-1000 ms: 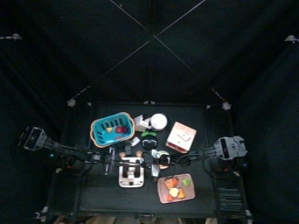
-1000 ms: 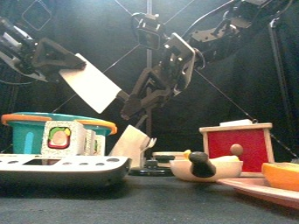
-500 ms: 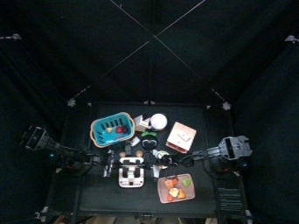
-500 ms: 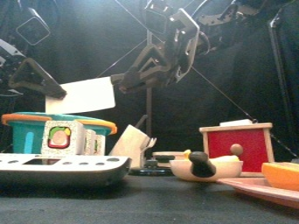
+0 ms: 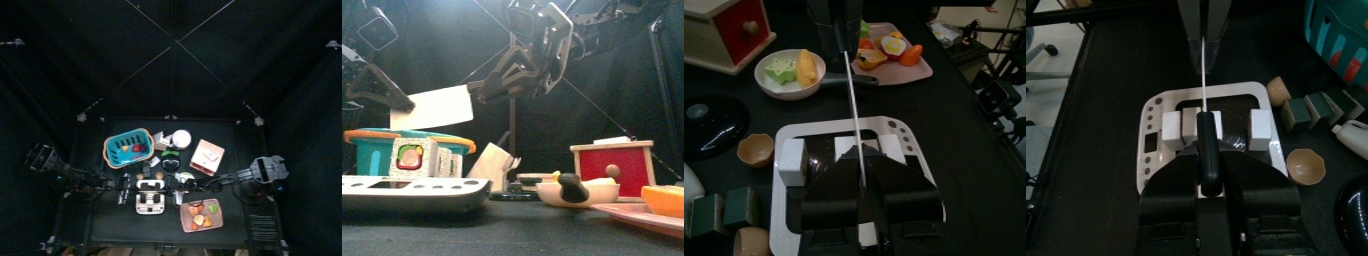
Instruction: Cut sushi roll
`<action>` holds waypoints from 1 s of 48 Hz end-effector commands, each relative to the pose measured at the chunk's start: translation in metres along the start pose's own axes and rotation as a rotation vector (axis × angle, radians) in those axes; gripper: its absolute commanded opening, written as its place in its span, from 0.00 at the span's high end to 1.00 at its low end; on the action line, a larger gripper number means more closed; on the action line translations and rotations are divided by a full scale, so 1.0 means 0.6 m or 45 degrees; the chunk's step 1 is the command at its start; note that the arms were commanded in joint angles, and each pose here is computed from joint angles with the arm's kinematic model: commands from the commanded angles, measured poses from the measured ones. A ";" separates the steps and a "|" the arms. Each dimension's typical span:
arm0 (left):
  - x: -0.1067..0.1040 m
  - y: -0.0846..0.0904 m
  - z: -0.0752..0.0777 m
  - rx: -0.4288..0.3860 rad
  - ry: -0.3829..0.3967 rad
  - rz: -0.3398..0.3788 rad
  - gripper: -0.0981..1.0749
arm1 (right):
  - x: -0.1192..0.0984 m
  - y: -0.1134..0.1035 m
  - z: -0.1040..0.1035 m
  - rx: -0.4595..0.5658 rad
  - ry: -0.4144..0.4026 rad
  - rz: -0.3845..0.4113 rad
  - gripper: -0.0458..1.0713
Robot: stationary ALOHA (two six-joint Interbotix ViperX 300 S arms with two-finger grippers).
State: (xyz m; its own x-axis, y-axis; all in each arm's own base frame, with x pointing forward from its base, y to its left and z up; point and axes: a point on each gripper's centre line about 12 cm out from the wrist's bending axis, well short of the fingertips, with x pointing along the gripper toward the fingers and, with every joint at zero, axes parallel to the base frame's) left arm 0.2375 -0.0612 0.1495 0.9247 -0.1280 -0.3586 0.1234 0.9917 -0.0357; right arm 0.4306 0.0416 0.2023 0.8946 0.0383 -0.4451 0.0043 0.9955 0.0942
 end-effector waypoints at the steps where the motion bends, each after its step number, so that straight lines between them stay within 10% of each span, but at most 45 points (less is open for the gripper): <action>1: 0.007 -0.008 0.003 -0.001 0.004 -0.013 0.59 | -0.009 0.006 0.020 0.001 -0.051 0.008 0.58; 48: 0.016 -0.003 -0.005 0.005 0.032 0.009 0.59 | 0.016 0.003 0.000 0.007 -0.004 -0.001 0.58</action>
State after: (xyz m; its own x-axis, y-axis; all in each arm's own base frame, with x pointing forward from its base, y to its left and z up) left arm 0.2415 -0.0645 0.1396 0.9090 -0.1244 -0.3979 0.1222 0.9920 -0.0310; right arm 0.4341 0.0446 0.1794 0.8700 0.0400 -0.4914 0.0074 0.9955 0.0942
